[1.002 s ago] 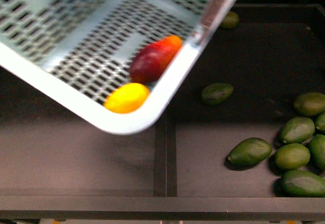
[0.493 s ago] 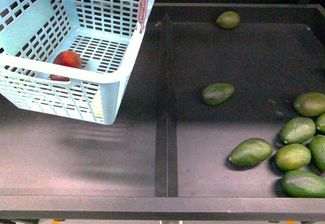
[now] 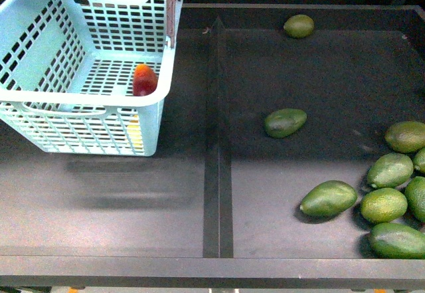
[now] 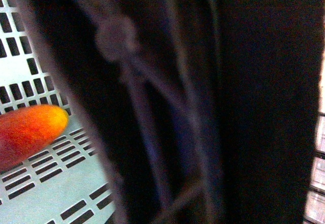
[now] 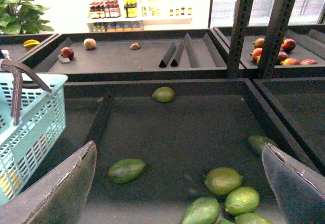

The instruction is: Pick lemon and mango into basket

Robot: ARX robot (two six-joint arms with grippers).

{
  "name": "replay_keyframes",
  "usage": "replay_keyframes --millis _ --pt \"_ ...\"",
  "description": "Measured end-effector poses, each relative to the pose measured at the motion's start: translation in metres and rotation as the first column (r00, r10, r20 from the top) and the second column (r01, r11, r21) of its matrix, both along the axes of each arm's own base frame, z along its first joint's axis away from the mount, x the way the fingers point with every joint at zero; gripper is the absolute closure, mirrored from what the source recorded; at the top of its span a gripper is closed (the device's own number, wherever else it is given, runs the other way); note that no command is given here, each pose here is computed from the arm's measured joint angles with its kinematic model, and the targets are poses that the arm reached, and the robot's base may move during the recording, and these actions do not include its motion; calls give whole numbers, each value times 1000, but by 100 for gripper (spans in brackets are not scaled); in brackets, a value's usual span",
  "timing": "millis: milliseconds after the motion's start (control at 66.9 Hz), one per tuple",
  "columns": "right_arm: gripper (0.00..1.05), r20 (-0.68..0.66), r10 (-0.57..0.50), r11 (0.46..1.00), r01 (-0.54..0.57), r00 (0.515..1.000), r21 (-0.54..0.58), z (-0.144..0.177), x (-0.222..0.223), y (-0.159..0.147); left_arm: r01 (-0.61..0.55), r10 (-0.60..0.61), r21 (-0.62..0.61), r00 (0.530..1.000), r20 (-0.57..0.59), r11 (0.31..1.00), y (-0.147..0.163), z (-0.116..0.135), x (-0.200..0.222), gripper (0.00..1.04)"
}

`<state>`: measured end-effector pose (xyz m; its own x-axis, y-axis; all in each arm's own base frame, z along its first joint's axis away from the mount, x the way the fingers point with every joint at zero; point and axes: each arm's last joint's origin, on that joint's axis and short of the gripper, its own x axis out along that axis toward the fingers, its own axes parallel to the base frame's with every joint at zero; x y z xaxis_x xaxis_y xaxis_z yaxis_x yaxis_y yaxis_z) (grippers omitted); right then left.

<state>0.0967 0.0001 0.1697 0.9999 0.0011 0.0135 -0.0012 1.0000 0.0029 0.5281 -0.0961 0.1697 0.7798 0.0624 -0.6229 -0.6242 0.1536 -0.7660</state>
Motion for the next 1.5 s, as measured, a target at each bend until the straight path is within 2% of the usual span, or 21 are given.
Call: replay_keyframes --millis 135,284,508,538,613,673,718,837,912,927,957,972,987,1002,1032,1047,1077,1106,1196,1331,1495 --pt "9 0 0 1000 0 1000 0 0 0 0 34 -34 -3 998 -44 999 0 -17 -5 90" --pt "9 0 0 1000 0 1000 0 0 0 0 46 -46 -7 998 -51 999 3 -20 -11 90" --pt "9 0 0 1000 0 1000 0 0 0 0 42 -40 42 998 -42 998 11 -11 -20 49" --pt "9 0 0 1000 0 1000 0 0 0 0 39 -37 46 999 -35 998 12 -7 -22 44" --pt "9 0 0 1000 0 1000 0 0 0 0 -3 3 75 1000 5 997 16 19 -36 23" --pt "9 0 0 1000 0 1000 0 0 0 0 -31 30 94 999 20 995 19 36 -48 10" --pt "9 0 0 1000 0 1000 0 0 0 0 -40 38 111 999 19 993 20 45 -58 5" --pt "9 0 0 1000 0 1000 0 0 0 0 -43 56 218 997 -57 975 18 62 -91 7" --pt "9 0 0 1000 0 1000 0 0 0 0 -22 38 232 997 -62 972 14 66 -96 7" --pt "9 0 0 1000 0 1000 0 0 0 0 -3 18 242 998 -61 970 13 65 -96 7" --pt "9 0 0 1000 0 1000 0 0 0 0 104 -115 273 993 22 956 14 60 -97 13" --pt "9 0 -2 1000 2 1000 0 0 0 0 180 -221 315 970 99 932 16 56 -100 19" --pt "9 0 -1 1000 1 1000 0 0 0 0 241 -333 435 931 148 868 19 50 -107 24" --pt "9 0 -1 1000 1 1000 0 0 0 0 256 -392 510 903 178 821 21 47 -113 28" --pt "9 0 -2 1000 2 1000 0 0 0 0 239 -449 605 865 222 760 25 44 -123 33" --pt "9 0 -1 1000 1 1000 0 0 0 0 224 -497 690 838 223 688 28 41 -131 37" --pt "9 0 0 1000 0 1000 0 0 0 0 170 -545 790 806 233 589 35 41 -146 44" --pt "9 0 0 1000 0 1000 0 0 0 0 111 -581 878 787 209 466 42 43 -162 51" --pt "9 0 0 1000 0 1000 0 0 0 0 30 -609 959 778 155 282 58 43 -199 71" --pt "9 0 0 1000 0 1000 0 0 0 0 74 -628 979 776 63 190 69 22 -244 101" --pt "9 0 0 1000 0 1000 0 0 0 0 71 -624 983 780 52 171 81 12 -291 101"
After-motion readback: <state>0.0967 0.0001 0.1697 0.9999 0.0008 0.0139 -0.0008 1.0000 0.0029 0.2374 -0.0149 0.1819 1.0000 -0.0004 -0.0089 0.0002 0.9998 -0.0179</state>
